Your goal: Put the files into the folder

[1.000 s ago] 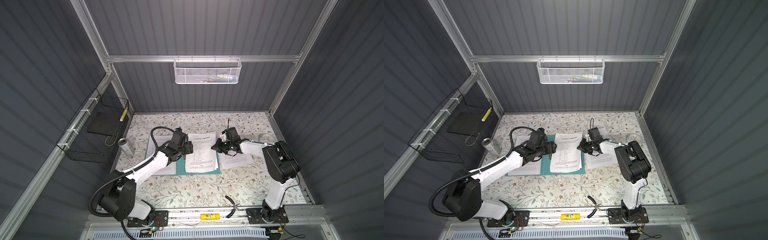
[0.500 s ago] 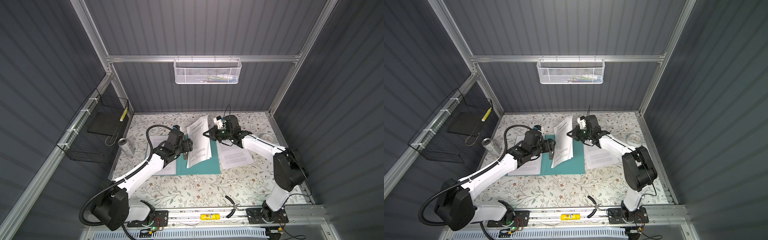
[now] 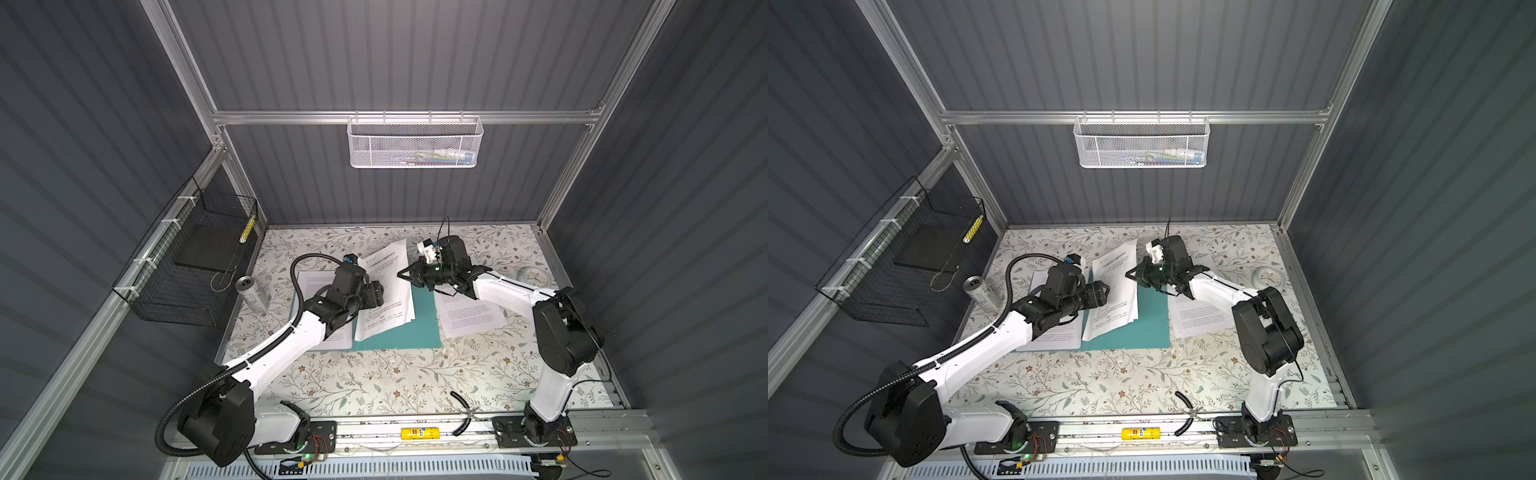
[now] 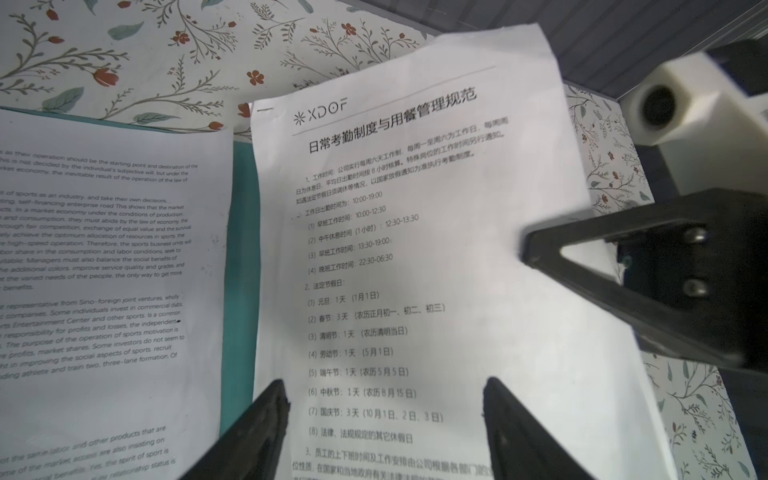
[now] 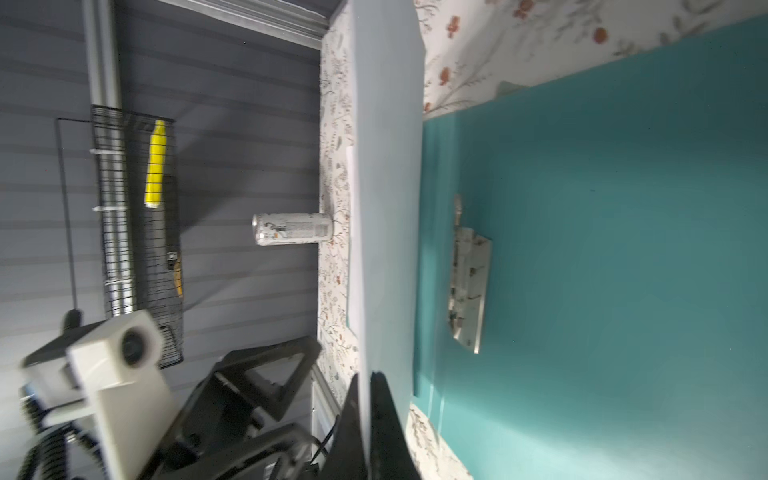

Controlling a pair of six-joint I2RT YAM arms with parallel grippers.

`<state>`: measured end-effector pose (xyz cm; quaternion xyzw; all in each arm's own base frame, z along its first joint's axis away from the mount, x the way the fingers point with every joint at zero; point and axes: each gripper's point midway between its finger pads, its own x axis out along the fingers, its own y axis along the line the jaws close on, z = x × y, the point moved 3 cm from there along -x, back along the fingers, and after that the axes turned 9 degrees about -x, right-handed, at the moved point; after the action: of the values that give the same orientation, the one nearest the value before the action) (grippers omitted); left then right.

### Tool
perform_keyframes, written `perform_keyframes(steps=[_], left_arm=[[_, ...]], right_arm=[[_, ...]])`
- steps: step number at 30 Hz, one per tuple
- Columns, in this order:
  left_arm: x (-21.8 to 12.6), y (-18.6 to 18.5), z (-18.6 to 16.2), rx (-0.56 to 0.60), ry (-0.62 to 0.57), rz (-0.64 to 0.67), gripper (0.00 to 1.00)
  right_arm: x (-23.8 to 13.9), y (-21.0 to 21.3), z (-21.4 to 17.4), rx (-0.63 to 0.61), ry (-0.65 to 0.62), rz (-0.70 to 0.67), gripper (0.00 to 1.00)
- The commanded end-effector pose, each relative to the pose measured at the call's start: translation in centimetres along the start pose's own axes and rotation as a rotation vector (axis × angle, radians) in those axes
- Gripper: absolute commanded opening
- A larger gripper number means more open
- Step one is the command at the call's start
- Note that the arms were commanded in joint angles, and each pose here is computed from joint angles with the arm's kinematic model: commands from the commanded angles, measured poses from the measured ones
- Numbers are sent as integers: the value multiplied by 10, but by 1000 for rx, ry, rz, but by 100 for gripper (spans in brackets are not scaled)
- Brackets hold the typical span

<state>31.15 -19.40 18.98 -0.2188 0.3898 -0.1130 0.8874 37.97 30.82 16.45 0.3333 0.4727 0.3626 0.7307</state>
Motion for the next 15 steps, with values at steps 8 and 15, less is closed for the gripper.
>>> perform_keyframes(steps=[8,15], left_arm=[[0,1,1,-19,-2,-4,75],[3,5,-3,-30,10,5,75]], right_arm=[[-10,-86,-12,57,-15,-133,0],[-30,-109,-23,53,-44,-245,0]])
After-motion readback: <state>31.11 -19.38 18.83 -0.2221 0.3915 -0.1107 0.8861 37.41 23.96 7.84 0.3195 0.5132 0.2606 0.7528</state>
